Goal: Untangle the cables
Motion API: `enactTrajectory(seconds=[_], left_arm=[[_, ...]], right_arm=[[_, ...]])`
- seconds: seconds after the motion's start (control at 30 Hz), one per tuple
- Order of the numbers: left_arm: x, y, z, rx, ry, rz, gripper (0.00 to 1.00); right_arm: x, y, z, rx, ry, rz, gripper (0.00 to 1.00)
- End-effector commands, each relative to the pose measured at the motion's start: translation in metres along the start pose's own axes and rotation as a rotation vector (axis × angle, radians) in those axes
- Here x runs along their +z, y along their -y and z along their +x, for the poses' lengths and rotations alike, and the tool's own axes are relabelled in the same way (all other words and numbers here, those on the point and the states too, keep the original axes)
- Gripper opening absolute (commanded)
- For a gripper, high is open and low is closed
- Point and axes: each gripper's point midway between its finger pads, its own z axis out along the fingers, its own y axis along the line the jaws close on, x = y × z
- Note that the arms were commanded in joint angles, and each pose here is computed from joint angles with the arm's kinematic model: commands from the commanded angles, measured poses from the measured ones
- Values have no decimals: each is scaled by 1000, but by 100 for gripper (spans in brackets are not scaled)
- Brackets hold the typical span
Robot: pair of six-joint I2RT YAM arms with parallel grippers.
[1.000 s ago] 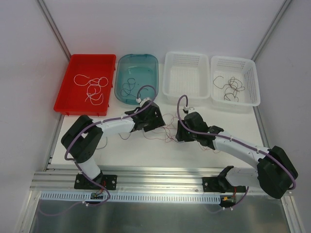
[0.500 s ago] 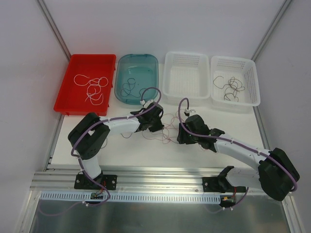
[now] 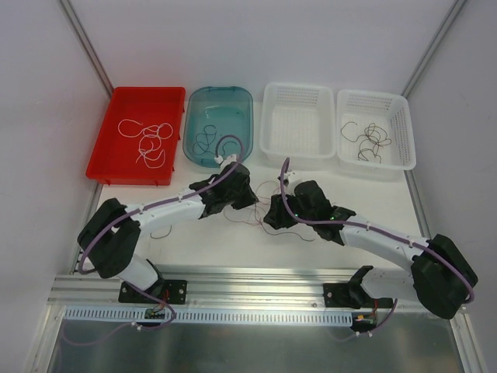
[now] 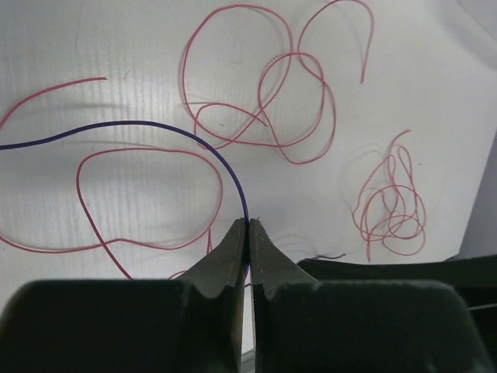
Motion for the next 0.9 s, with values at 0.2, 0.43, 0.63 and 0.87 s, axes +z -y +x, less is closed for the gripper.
enactTrajectory(seconds=[0.2,0.43,0.63,0.87], left_arm=[[-43,21,-20,-7,85,102,0],[-59,18,-24,-12,115,120,0],[-66,19,-28,-16,134,131,0],[-71,21,-34,-24,162,135,0]], right_arm=[[13,-55,-50,-43,148,-236,50],[15,-51,-62,3,207,-206,41],[19,-55,-65,25,207,-216,29],[32,-64,-58,45,168,-220,29]])
